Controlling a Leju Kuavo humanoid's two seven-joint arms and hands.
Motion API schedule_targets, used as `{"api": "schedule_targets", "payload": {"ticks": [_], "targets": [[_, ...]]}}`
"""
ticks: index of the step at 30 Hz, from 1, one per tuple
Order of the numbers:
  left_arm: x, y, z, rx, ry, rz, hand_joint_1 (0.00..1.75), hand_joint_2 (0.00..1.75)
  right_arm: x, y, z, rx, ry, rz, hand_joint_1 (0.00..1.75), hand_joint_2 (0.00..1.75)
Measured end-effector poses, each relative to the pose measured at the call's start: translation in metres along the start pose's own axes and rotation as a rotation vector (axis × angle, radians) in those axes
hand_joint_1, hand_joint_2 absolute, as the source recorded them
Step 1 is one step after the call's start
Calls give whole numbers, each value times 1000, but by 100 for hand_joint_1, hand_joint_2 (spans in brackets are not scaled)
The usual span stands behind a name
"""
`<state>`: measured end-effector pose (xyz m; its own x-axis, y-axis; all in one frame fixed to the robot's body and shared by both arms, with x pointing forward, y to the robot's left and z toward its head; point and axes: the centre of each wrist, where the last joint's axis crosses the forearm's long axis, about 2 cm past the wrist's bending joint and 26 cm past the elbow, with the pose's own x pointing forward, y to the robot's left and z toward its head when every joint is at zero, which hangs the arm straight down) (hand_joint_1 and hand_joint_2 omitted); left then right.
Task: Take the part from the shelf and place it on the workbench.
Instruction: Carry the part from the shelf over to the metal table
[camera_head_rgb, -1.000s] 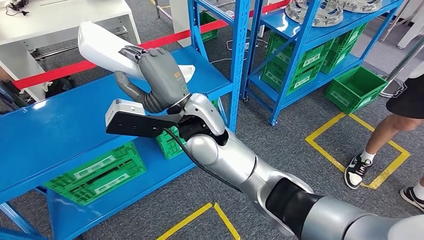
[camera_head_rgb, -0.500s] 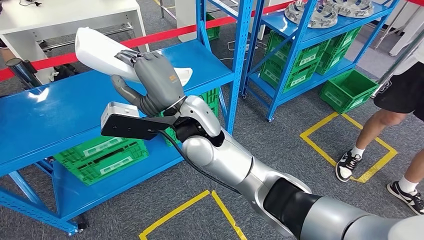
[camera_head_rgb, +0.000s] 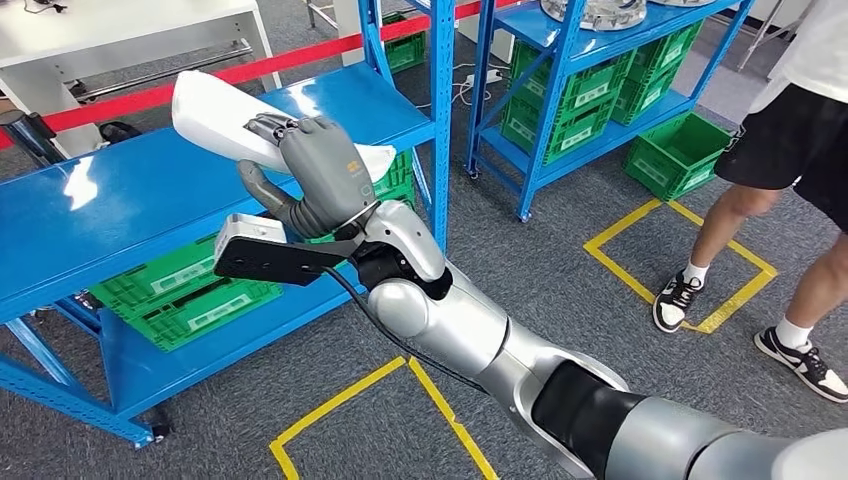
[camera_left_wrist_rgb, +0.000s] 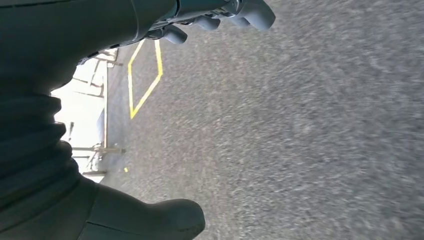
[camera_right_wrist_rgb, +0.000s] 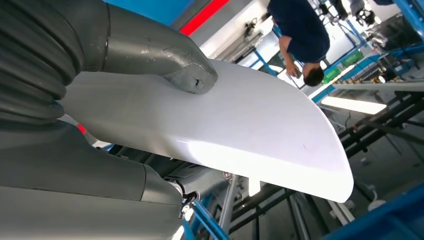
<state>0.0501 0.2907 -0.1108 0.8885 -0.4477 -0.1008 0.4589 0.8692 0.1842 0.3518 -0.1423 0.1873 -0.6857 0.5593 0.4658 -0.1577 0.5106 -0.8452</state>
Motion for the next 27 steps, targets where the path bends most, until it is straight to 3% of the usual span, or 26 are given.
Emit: {"api": "schedule_targets", "payload": {"ticks": [27], "targets": [[6, 3, 1, -9, 1, -5, 0, 175, -5, 12, 8, 31, 27, 0, 175, 175]]}}
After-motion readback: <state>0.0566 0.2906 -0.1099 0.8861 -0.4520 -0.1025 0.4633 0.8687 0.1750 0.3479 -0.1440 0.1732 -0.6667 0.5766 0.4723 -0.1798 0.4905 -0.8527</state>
